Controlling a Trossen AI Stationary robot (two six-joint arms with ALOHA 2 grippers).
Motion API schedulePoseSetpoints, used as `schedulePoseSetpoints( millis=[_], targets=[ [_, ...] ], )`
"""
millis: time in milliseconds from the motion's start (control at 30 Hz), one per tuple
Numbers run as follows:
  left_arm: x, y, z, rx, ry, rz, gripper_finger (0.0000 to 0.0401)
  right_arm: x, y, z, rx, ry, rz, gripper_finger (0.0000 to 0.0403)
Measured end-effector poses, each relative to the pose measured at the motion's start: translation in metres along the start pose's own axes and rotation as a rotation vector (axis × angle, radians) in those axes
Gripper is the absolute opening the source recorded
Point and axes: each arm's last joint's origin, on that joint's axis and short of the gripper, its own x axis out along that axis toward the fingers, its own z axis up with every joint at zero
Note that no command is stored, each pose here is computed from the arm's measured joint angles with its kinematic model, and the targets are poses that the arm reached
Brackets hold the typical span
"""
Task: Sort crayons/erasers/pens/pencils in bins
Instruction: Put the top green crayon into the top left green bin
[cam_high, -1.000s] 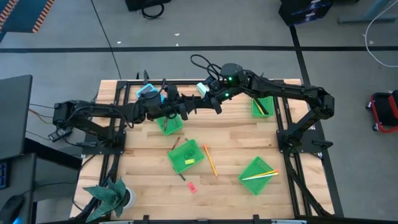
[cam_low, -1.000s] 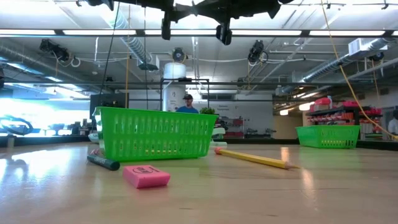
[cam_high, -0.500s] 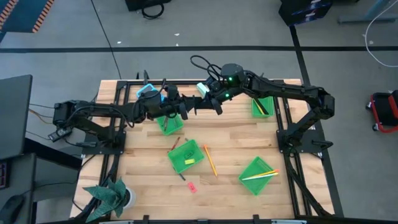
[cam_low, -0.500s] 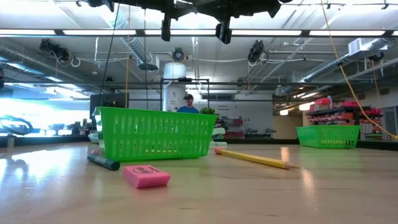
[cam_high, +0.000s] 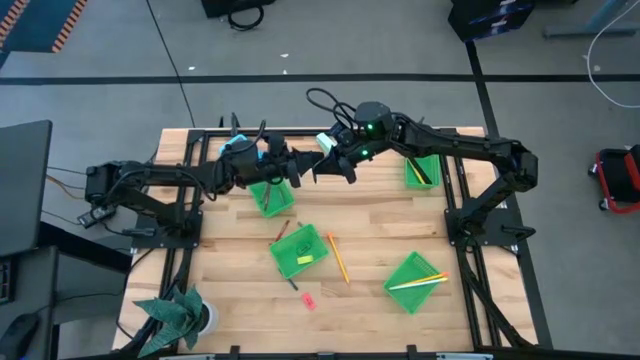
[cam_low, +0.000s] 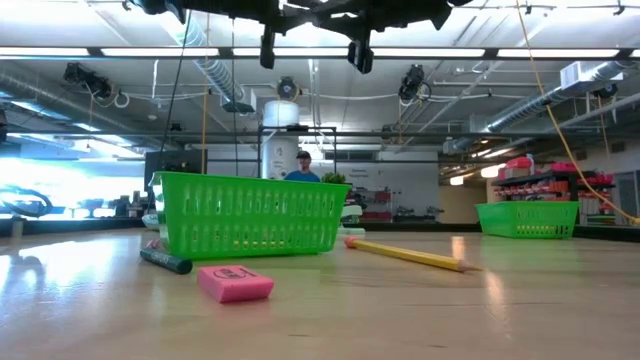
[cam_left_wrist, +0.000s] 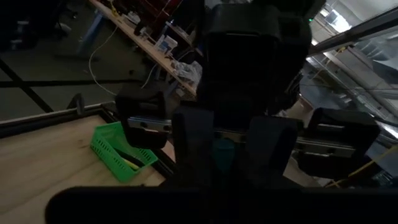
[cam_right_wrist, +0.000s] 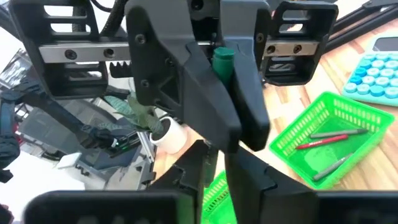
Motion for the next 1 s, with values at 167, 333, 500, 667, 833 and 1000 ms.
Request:
schedulePoseSetpoints(
  millis=[167,333,500,667,833,1000],
  targets=[
    [0.0,0.005,-0.001,-0.013,0.06,-0.01,0.0025,0.0,-0.001,0.0,0.009,-0.011,-0.023,0.0113],
    [-0.005,0.002,0.002,-0.009,0.099,-0.039,0.0043,0.0,-0.001,0.0,0.048,-0.009,-0.017,0.0154],
    [-0.023,0.005,0.016,0.022,0.15,0.027,0.0025,-0.002,-0.002,0.001,0.086,-0.015,-0.021,0.0178],
    [-0.047,0.017,0.028,0.023,0.225,0.176,0.0026,-0.01,-0.006,0.006,0.124,-0.035,-0.034,0.0184],
    [-0.06,0.03,0.026,-0.032,0.276,0.363,0.0052,-0.018,-0.016,0.01,0.142,-0.046,-0.044,0.0184],
    [-0.062,0.045,0.017,-0.088,0.319,0.497,0.0031,-0.023,-0.023,0.013,0.17,-0.065,-0.06,0.0184]
  ],
)
